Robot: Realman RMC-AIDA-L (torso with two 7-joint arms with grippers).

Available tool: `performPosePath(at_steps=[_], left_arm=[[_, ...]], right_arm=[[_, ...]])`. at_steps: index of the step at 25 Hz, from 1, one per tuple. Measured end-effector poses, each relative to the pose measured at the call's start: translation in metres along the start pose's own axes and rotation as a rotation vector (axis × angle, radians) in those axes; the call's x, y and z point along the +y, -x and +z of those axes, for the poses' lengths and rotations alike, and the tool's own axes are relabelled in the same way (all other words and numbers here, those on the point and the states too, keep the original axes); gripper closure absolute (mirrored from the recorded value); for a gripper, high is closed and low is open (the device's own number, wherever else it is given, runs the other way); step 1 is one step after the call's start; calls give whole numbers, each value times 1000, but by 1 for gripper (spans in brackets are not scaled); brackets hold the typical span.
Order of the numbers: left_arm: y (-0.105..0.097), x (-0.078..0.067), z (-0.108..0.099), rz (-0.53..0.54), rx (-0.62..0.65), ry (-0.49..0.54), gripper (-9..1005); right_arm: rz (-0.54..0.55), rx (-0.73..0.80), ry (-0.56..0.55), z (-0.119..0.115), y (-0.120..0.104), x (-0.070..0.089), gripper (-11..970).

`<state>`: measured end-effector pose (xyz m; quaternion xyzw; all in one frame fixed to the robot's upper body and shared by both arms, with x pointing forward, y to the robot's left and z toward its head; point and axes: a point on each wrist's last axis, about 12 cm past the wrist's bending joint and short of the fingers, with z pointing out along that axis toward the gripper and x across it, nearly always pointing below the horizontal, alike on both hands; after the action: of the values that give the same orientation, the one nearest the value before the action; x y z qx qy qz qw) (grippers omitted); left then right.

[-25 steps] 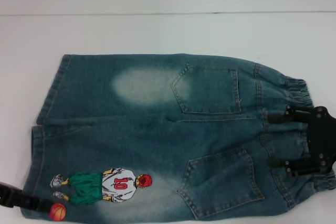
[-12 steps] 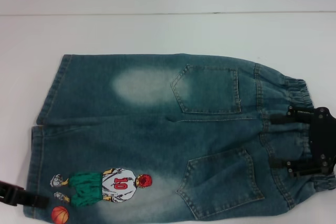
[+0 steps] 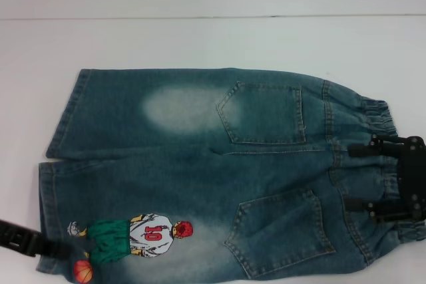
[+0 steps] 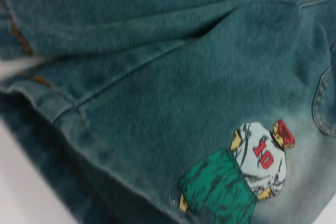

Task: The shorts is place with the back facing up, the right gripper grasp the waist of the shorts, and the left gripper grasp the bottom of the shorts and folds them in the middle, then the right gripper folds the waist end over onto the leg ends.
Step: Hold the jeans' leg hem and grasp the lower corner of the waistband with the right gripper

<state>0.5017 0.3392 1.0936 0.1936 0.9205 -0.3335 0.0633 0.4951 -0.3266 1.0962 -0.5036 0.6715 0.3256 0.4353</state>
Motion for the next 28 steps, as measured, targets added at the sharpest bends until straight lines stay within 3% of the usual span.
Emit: performPosePath(at_steps=[7, 14, 22, 28], left_arm=[[8, -4, 9, 30, 16, 11, 993], [9, -5, 17, 44, 42, 13, 993], [8, -5, 19, 49, 57, 15, 993], [6, -4, 22, 41, 54, 19, 993]], right_arm=[[149, 135, -114, -37, 7, -11, 81], [252, 442, -68, -60, 32, -19, 83], [360, 774, -52, -49, 44, -33, 85], [368, 805, -7, -37, 43, -33, 87]])
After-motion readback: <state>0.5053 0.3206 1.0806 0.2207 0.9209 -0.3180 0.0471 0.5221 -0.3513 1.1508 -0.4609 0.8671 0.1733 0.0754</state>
